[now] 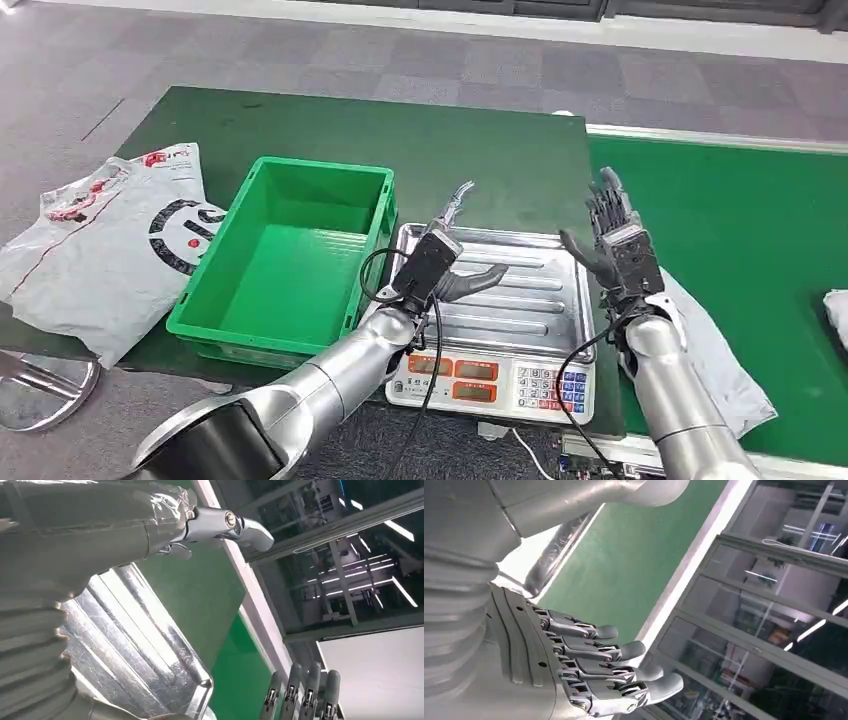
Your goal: Moved the parcel from conveyor to table for the left to box.
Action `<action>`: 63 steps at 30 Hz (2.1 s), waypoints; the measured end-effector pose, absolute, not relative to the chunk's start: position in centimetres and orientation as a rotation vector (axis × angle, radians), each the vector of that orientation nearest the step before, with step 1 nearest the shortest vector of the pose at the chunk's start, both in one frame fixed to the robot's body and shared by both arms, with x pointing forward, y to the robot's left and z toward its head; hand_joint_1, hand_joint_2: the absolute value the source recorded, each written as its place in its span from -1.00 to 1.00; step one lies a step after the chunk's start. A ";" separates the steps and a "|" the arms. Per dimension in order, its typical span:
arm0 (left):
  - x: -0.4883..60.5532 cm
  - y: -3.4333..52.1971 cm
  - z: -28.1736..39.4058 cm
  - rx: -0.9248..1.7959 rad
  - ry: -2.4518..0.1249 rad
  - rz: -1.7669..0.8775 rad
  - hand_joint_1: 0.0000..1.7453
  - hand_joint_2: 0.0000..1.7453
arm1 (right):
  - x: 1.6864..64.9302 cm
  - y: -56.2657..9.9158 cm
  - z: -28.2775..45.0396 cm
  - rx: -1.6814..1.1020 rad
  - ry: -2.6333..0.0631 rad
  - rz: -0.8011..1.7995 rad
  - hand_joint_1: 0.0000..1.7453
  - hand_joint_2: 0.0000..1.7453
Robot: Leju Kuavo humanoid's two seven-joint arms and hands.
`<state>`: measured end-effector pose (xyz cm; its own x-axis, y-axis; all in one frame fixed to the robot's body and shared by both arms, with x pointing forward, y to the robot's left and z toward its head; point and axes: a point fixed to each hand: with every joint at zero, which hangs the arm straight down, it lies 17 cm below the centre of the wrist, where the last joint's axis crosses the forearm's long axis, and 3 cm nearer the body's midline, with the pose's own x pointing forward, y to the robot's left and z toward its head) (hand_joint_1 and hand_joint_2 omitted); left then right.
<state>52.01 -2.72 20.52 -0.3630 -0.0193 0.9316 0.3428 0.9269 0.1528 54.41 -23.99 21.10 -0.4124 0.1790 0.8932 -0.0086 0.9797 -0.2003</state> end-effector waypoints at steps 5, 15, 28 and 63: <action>52.0 -2.7 20.4 -0.239 -1.904 -0.382 -1.00 1.00 | 54.3 -24.7 20.6 -0.131 -1.978 0.200 -1.00 1.00; 52.1 -2.6 20.4 -0.245 -1.896 -0.363 -1.00 1.00 | 54.1 -25.3 20.0 -0.141 -1.967 0.189 -1.00 1.00; 52.3 -2.5 20.4 -0.255 -1.883 -0.342 -1.00 1.00 | 53.2 -25.7 18.9 -0.171 -1.948 0.174 -1.00 1.00; 51.2 -4.1 19.6 -0.289 -1.845 -0.348 -1.00 1.00 | 49.9 -35.6 15.0 -0.647 -1.827 0.155 -1.00 1.00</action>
